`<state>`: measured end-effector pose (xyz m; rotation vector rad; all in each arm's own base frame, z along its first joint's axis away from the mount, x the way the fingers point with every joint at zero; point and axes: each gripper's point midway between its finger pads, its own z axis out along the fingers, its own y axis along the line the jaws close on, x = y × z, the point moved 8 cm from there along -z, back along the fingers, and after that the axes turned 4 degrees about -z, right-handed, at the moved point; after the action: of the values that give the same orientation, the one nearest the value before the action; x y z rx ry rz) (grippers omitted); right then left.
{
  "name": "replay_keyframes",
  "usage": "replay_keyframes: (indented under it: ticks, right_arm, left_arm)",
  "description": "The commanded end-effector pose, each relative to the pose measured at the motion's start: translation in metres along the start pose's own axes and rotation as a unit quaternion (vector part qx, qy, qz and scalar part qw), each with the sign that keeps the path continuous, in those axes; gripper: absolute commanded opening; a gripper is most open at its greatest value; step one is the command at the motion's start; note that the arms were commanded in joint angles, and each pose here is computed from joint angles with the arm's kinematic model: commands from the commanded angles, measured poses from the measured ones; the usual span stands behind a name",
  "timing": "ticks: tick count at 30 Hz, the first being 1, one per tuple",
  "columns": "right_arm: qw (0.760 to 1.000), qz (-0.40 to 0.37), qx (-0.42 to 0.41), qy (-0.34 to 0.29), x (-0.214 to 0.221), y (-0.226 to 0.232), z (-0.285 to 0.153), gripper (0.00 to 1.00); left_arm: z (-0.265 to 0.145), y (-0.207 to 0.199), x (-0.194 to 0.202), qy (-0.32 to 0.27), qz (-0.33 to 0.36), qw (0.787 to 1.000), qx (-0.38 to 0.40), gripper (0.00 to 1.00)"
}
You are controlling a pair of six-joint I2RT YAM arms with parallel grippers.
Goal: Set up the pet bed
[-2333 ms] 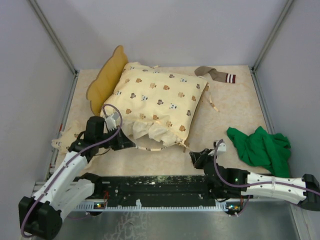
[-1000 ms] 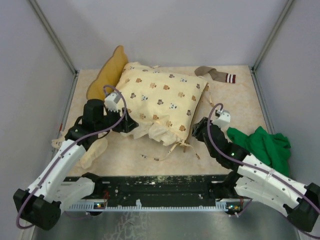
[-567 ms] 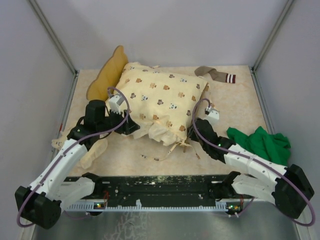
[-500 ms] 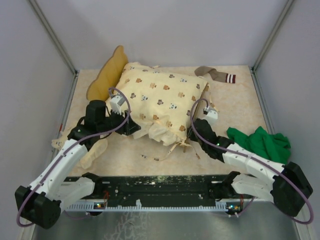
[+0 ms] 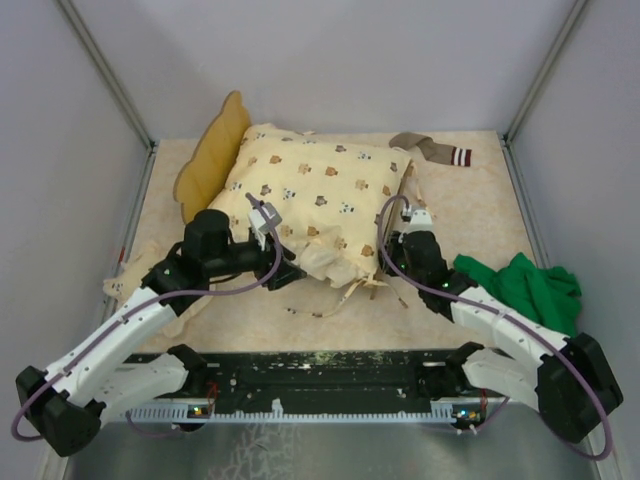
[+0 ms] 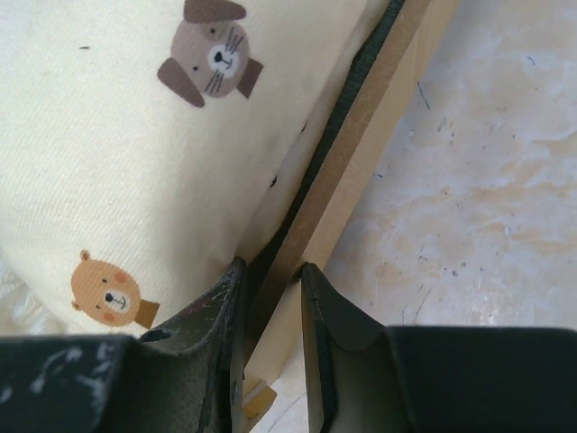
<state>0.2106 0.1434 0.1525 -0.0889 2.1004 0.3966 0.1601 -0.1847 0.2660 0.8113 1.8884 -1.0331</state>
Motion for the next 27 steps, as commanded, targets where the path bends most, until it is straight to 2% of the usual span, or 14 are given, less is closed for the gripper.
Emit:
replay_keyframes:
  ticks: [1, 8, 13, 17, 22, 27]
  right_arm:
    - [0.989, -0.095, -0.112, 0.011, -0.002, 0.011, -0.006, 0.04]
    - [0.986, -0.131, -0.107, 0.007, -0.009, 0.004, -0.009, 0.01]
    - [0.981, -0.159, -0.115, -0.005, -0.031, 0.001, 0.004, 0.01]
    - [0.984, -0.146, -0.097, -0.015, -0.06, -0.009, 0.012, 0.02]
    - [0.991, -0.128, -0.044, -0.017, -0.079, -0.015, 0.012, 0.14]
    - [0.997, -0.058, 0.002, 0.042, -0.086, -0.013, -0.002, 0.3]
  left_arm:
    - [0.004, -0.008, -0.012, -0.036, 0.053, 0.997, 0.046, 0.62]
    - [0.006, -0.011, -0.01, -0.037, 0.097, 0.992, 0.076, 0.61]
    - [0.012, -0.01, -0.006, -0.052, 0.138, 0.984, 0.103, 0.61]
    - [0.024, -0.004, -0.007, -0.043, 0.145, 0.983, 0.102, 0.61]
    - [0.04, 0.012, -0.003, 0.01, 0.125, 0.99, 0.07, 0.59]
    - [0.047, 0.03, 0.003, 0.018, 0.056, 0.998, -0.021, 0.64]
